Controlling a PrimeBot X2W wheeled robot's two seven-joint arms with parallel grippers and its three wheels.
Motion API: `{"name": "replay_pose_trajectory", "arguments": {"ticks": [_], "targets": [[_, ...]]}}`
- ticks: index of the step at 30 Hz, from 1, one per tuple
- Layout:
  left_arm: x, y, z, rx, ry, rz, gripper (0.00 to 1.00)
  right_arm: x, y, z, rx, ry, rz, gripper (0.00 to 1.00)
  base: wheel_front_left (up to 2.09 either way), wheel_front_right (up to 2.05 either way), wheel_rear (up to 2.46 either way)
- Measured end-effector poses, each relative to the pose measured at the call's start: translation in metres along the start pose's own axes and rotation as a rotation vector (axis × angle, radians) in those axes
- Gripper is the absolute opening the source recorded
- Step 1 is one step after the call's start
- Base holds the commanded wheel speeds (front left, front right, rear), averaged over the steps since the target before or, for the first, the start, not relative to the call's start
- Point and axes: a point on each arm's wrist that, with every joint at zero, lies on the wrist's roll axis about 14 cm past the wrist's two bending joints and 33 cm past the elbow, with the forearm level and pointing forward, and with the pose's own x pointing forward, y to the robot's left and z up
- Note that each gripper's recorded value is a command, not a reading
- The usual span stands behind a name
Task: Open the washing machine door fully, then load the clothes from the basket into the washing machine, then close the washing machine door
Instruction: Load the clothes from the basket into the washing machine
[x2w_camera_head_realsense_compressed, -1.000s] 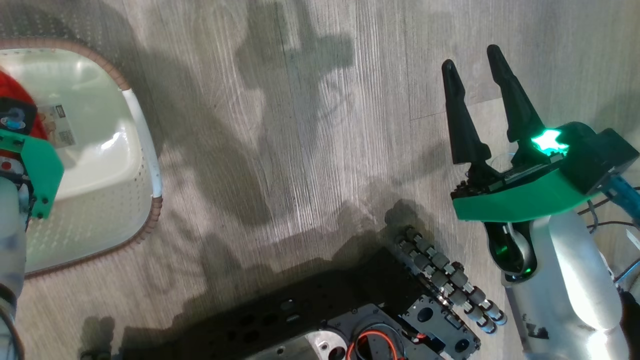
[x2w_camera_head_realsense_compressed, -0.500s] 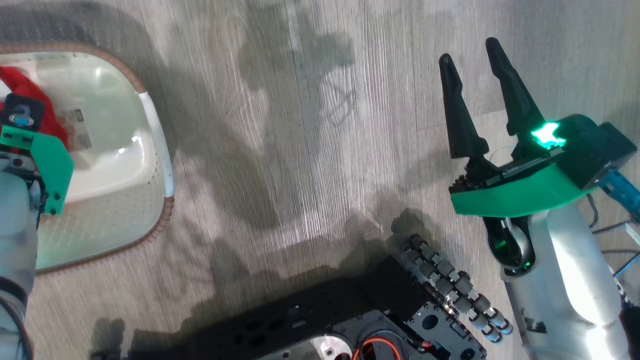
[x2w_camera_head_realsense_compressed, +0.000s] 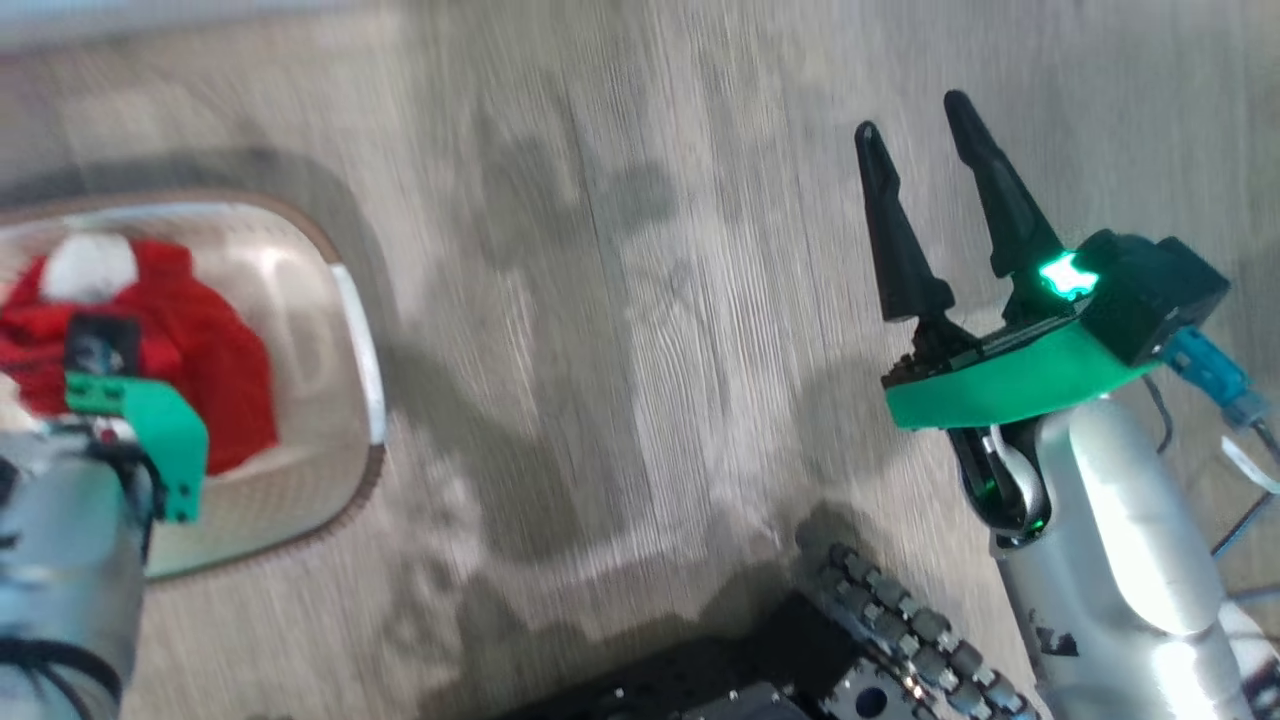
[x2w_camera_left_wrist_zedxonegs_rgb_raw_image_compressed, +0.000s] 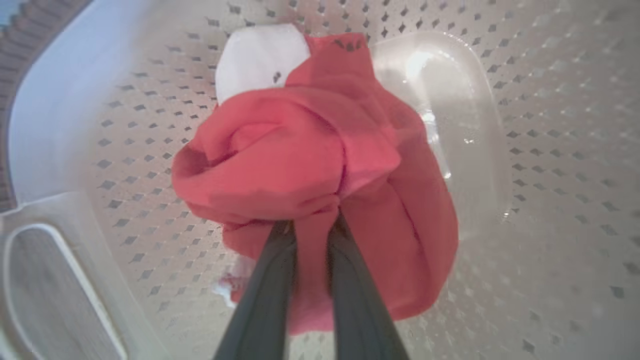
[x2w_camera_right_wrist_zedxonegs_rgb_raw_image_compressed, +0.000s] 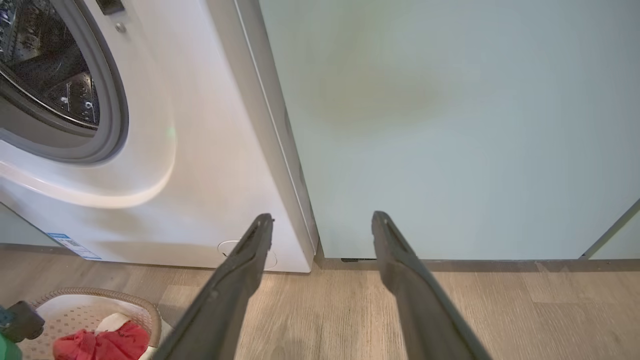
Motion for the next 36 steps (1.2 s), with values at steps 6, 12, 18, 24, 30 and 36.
{"name": "replay_pose_trajectory", "arguments": {"ticks": [6, 12, 18, 24, 30, 36], "targets": [[-0.043, 0.009, 0.019, -0.034, -0.127, 0.03, 0.0, -0.019, 0.008, 0.026, 0.001, -0.047, 0.01, 1.0, 0.0, 0.0, 0.0], [-0.085, 0.026, 0.05, -0.09, -0.271, 0.088, 0.0, -0.037, 0.019, 0.051, 0.007, -0.101, 0.03, 1.0, 0.0, 0.0, 0.0], [-0.137, 0.035, 0.091, -0.115, -0.488, 0.129, 0.0, -0.054, 0.031, 0.067, 0.017, -0.139, 0.053, 1.0, 0.0, 0.0, 0.0], [-0.197, 0.043, 0.112, -0.14, -0.678, 0.18, 0.0, -0.073, 0.041, 0.076, 0.022, -0.162, 0.075, 1.0, 0.0, 0.0, 0.0], [-0.267, 0.04, 0.14, -0.152, -0.903, 0.207, 0.0, -0.092, 0.048, 0.086, 0.022, -0.194, 0.088, 1.0, 0.0, 0.0, 0.0], [-0.327, 0.034, 0.148, -0.18, -1.07, 0.225, 0.0, -0.106, 0.06, 0.097, 0.022, -0.231, 0.124, 1.0, 0.0, 0.0, 0.0]]}}
